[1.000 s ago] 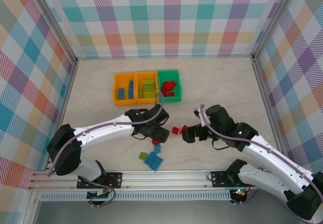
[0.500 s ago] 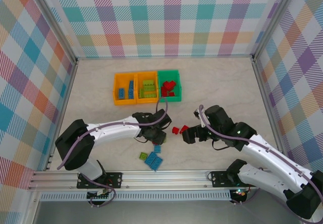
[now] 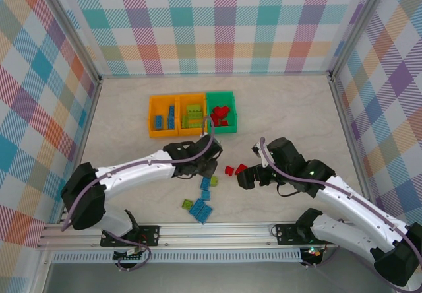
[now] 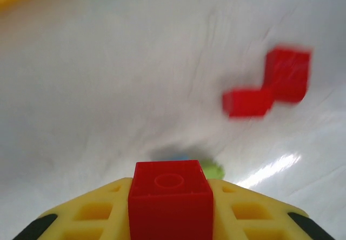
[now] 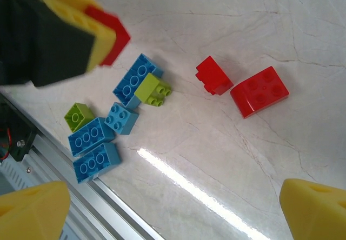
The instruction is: Sort the legos into containers by color
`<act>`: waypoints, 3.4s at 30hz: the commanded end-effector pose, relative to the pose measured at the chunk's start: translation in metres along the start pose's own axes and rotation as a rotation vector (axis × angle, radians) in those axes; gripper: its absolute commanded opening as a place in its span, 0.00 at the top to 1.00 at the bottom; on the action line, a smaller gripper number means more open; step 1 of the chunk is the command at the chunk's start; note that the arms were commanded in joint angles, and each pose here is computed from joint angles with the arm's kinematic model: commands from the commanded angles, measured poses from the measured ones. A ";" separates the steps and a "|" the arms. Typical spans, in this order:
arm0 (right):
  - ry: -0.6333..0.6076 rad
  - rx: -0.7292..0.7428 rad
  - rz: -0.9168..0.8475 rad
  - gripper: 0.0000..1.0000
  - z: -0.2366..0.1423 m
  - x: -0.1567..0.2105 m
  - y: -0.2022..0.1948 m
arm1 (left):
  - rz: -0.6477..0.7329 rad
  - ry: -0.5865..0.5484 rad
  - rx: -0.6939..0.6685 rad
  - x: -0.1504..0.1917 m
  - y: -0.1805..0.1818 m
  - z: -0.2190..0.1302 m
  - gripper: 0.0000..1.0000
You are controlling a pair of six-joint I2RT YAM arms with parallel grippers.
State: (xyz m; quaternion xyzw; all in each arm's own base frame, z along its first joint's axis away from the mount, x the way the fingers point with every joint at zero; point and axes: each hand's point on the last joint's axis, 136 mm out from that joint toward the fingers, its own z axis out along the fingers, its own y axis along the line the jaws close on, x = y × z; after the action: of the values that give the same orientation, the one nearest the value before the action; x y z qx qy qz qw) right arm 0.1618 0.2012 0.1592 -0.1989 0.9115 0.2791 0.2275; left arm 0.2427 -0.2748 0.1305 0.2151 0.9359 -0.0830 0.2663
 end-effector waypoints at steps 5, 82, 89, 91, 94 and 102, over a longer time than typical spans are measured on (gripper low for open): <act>-0.043 -0.015 0.012 0.00 -0.007 -0.010 0.006 | -0.105 -0.281 -0.080 -0.114 0.029 0.019 0.77; -0.168 0.258 -0.252 0.84 0.100 -0.172 0.000 | 0.770 -0.462 0.305 0.054 0.031 -0.127 0.00; -0.301 0.322 -0.246 0.84 0.126 -0.256 -0.029 | 0.711 -0.519 0.297 0.043 0.032 -0.137 0.00; -0.306 0.338 -0.257 0.82 0.136 -0.270 -0.037 | 0.674 -0.542 0.296 0.037 0.033 -0.143 0.00; -0.306 0.358 -0.240 0.81 0.146 -0.286 -0.052 | 0.526 -0.554 0.300 0.021 0.035 -0.151 0.00; -0.297 0.334 -0.212 0.49 0.131 -0.294 -0.059 | 0.063 -0.451 0.179 -0.006 0.067 -0.141 0.00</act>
State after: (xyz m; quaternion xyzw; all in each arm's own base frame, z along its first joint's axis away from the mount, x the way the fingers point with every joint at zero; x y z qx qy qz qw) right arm 0.4726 0.3023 0.1552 -0.2061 0.8892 0.1078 0.3941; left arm 0.1924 -0.1928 0.2459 0.3651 0.7878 -0.2043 0.4521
